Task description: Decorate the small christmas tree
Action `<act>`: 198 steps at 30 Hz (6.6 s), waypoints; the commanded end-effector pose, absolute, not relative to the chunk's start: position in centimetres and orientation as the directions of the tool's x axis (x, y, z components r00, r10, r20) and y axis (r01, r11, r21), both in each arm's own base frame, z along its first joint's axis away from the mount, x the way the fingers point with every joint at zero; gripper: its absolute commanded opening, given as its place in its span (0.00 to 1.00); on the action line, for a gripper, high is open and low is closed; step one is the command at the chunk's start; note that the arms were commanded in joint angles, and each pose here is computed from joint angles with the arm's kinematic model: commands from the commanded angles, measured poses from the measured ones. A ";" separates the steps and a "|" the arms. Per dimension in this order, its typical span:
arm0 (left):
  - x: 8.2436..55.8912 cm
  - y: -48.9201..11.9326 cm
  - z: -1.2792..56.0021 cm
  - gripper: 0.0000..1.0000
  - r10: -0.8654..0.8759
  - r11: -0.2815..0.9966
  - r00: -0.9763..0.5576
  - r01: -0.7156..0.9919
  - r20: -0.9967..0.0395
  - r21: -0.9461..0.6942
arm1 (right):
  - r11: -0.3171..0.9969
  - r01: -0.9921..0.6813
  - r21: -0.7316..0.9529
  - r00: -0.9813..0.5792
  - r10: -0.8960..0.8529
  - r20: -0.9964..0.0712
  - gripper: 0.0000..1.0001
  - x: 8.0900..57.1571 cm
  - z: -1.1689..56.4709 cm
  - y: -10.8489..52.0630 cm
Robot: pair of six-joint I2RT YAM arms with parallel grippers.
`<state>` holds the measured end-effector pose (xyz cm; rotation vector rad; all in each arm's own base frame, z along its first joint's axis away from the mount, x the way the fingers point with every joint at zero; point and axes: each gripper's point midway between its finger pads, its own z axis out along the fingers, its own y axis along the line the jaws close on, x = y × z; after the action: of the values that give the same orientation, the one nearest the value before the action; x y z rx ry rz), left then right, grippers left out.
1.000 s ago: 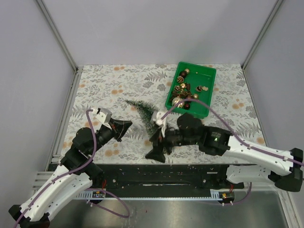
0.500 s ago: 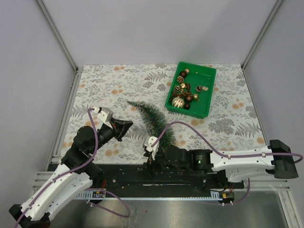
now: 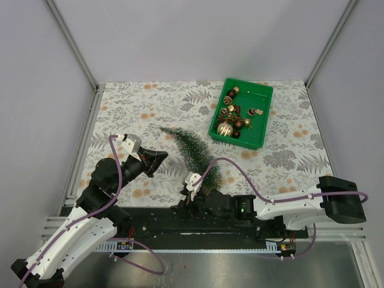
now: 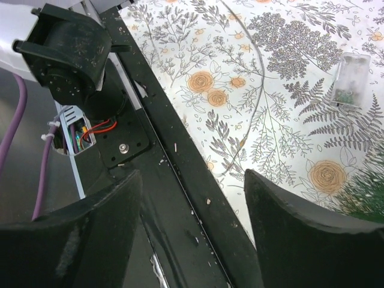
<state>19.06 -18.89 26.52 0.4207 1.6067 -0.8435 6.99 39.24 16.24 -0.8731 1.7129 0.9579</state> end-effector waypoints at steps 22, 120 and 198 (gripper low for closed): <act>18.9 -18.8 29.9 0.06 -0.239 0.647 -0.170 0.706 -0.956 -0.287 | 0.442 -0.846 0.299 -0.329 0.010 -0.944 0.01 7.2 19.0 41.1; 18.4 -20.6 26.2 0.26 -0.280 0.551 -0.197 0.768 -0.940 -0.325 | 0.988 0.080 -0.134 -0.701 -0.039 -0.712 0.00 32.1 17.8 9.9; 9.0 -31.7 29.3 0.59 -0.027 -0.051 -0.298 0.954 -0.954 -0.297 | 0.205 -0.443 0.873 -0.890 0.014 -0.455 0.00 6.2 27.6 22.2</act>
<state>8.77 -31.05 26.25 1.1007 1.4566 -1.4618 6.38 22.06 26.38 -0.3449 2.2026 1.7138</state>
